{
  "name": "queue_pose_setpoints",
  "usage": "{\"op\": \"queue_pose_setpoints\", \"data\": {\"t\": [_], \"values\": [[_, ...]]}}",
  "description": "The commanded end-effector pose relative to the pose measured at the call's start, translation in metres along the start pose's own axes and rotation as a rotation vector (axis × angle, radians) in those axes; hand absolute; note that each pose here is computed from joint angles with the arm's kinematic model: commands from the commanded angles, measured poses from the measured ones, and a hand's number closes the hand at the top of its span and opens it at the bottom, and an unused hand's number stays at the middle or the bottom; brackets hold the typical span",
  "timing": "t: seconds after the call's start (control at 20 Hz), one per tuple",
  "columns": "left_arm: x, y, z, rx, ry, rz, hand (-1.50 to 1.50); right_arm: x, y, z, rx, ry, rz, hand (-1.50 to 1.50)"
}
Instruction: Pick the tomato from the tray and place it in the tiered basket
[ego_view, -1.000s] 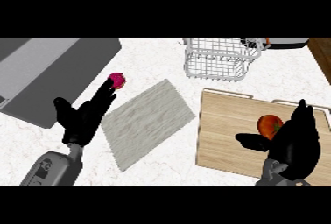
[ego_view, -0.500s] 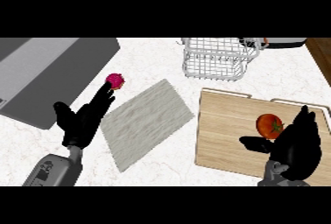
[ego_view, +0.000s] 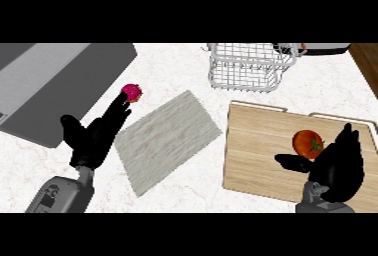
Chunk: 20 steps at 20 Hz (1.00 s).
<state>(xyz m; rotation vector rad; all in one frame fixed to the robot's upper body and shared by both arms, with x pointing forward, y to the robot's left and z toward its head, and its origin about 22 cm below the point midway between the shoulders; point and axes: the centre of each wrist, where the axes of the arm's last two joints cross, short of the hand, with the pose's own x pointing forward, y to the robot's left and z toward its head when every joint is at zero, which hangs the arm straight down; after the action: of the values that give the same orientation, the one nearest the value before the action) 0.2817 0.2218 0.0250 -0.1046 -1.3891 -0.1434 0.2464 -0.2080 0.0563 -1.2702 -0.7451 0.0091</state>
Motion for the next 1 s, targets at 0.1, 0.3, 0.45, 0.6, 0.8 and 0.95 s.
{"op": "queue_pose_setpoints", "data": {"t": [0.1,0.3,0.45,0.6,0.8,0.95], "values": [[0.019,-0.001,-0.003,-0.009,-0.001,0.021,0.00,-0.013,0.008,-0.011,-0.020,0.155,-0.100,-1.50],[-0.002,-0.005,0.001,0.008,0.000,0.007,0.00,-0.010,0.027,-0.040,-0.003,0.161,-0.080,-1.50],[-0.002,-0.006,0.000,-0.002,0.004,0.000,0.00,-0.010,0.022,-0.030,-0.002,0.156,-0.095,-1.50],[-0.006,0.009,0.000,-0.009,0.016,0.005,0.00,-0.006,0.023,-0.043,0.008,0.140,-0.101,-1.50],[0.012,-0.021,0.012,-0.016,0.004,-0.003,0.00,-0.001,0.045,-0.045,0.089,0.091,-0.100,1.50],[0.010,0.003,-0.003,-0.018,-0.002,0.012,0.00,-0.015,0.053,-0.043,0.048,0.002,-0.112,1.50]]}}
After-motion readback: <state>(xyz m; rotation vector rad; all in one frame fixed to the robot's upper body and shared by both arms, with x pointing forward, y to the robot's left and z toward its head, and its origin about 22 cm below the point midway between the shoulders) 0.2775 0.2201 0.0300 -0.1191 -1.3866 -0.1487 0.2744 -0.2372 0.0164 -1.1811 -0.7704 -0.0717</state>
